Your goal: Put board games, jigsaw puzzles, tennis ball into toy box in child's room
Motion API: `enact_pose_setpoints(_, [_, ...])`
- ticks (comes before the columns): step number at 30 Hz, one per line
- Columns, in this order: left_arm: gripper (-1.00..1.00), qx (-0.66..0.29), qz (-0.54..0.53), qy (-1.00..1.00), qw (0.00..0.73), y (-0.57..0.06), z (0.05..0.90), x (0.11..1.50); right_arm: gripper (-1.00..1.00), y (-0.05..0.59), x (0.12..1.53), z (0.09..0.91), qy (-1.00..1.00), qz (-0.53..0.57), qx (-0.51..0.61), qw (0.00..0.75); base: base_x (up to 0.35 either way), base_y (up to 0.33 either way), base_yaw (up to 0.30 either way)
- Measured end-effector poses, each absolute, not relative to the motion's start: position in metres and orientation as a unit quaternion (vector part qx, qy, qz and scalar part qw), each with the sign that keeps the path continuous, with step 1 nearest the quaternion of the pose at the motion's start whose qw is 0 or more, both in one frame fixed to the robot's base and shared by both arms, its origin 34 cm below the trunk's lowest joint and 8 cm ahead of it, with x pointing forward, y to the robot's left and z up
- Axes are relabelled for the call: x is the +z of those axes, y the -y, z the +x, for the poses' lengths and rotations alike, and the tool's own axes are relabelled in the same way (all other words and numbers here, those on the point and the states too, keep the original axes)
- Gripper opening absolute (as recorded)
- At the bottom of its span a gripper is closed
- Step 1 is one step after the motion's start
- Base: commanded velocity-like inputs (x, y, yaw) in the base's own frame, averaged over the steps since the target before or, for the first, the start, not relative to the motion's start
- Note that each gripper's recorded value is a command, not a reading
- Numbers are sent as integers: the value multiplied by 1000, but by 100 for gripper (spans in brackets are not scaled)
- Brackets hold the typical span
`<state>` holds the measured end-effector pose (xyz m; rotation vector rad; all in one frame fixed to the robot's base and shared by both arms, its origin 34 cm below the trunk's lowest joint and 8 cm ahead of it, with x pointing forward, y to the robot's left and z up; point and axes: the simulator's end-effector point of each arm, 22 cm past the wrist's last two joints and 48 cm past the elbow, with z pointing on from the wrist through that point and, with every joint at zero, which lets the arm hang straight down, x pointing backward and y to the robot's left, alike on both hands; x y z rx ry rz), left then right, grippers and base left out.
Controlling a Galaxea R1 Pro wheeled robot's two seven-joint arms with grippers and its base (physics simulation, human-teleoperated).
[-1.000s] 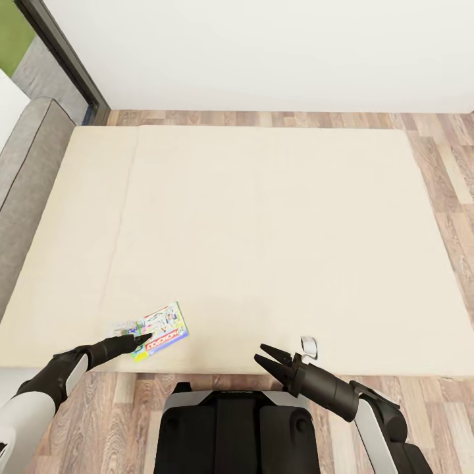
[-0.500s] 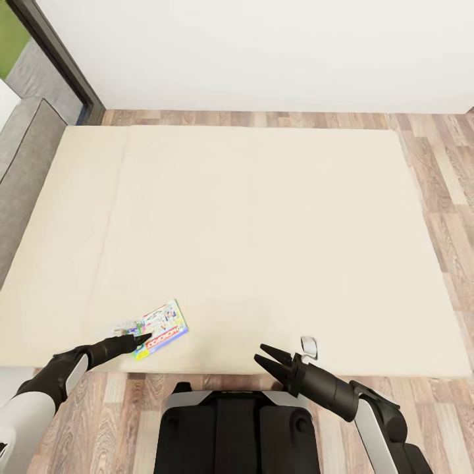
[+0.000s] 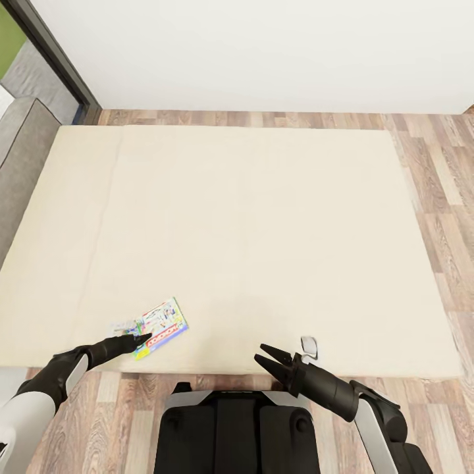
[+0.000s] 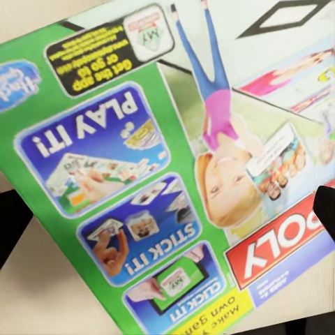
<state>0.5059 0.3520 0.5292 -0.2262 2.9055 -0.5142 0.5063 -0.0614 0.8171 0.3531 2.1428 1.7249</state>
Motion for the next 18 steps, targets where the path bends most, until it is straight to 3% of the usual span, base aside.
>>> enact_pose_setpoints(18, [100, -173, -76, -978, 91, -352, 506, 529, 100, 62, 817, 506, -760, 125, 611, 183, 0, -145, 0])
